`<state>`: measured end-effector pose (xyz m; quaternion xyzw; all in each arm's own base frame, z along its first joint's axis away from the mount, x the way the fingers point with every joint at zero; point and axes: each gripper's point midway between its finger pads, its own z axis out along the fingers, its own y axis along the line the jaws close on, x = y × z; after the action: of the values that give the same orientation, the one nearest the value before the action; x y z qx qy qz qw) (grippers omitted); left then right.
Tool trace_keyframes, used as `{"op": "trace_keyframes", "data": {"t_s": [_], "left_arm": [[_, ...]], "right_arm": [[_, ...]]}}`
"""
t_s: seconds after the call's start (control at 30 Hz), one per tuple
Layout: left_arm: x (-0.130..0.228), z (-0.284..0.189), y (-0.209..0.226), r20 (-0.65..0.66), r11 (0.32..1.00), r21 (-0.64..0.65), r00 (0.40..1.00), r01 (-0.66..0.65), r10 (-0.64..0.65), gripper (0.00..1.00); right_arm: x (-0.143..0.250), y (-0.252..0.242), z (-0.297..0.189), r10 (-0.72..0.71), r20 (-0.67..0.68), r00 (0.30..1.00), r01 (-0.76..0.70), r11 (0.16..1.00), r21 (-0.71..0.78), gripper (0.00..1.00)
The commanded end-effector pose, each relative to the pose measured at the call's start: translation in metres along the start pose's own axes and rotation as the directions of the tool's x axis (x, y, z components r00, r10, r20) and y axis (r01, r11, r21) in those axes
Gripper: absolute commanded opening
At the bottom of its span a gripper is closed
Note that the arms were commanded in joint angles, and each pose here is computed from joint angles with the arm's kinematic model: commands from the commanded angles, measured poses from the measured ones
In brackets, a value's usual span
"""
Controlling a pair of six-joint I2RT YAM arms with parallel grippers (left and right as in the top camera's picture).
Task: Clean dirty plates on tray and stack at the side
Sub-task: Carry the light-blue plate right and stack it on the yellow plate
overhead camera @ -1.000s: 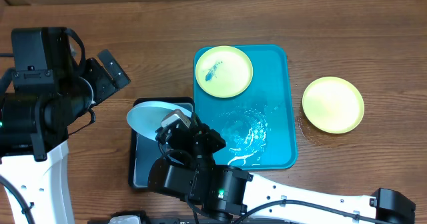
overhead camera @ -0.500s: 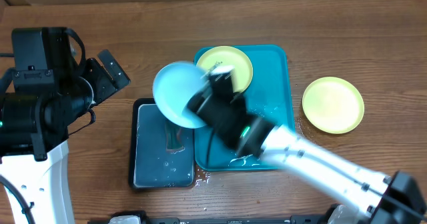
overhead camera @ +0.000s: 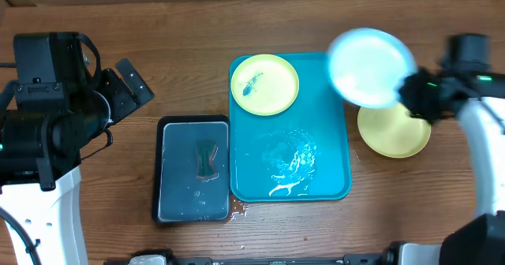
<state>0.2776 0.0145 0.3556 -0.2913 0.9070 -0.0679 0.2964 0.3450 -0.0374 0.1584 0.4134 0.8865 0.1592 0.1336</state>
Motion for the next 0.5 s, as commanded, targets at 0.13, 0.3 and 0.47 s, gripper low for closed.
{"op": "trace_keyframes", "data": {"t_s": [0.13, 0.3, 0.47], "left_arm": [[-0.004, -0.001, 0.001, 0.014, 1.000, -0.006, 1.000, 0.025, -0.025, 1.00], [-0.004, -0.001, 0.001, 0.014, 1.000, -0.006, 1.000, 0.025, -0.024, 1.00], [-0.004, -0.001, 0.001, 0.014, 1.000, -0.006, 1.000, 0.025, -0.025, 1.00]], "right_arm": [[-0.018, -0.111, 0.037, 0.198, -0.088, 0.976, -0.177, 0.963, 0.205, 0.04], [-0.002, -0.124, 0.071, 0.185, -0.189, 0.964, -0.156, 0.974, 0.162, 0.04], [0.002, -0.110, 0.077, 0.115, -0.202, 0.973, -0.089, 0.987, 0.130, 0.15]]}}
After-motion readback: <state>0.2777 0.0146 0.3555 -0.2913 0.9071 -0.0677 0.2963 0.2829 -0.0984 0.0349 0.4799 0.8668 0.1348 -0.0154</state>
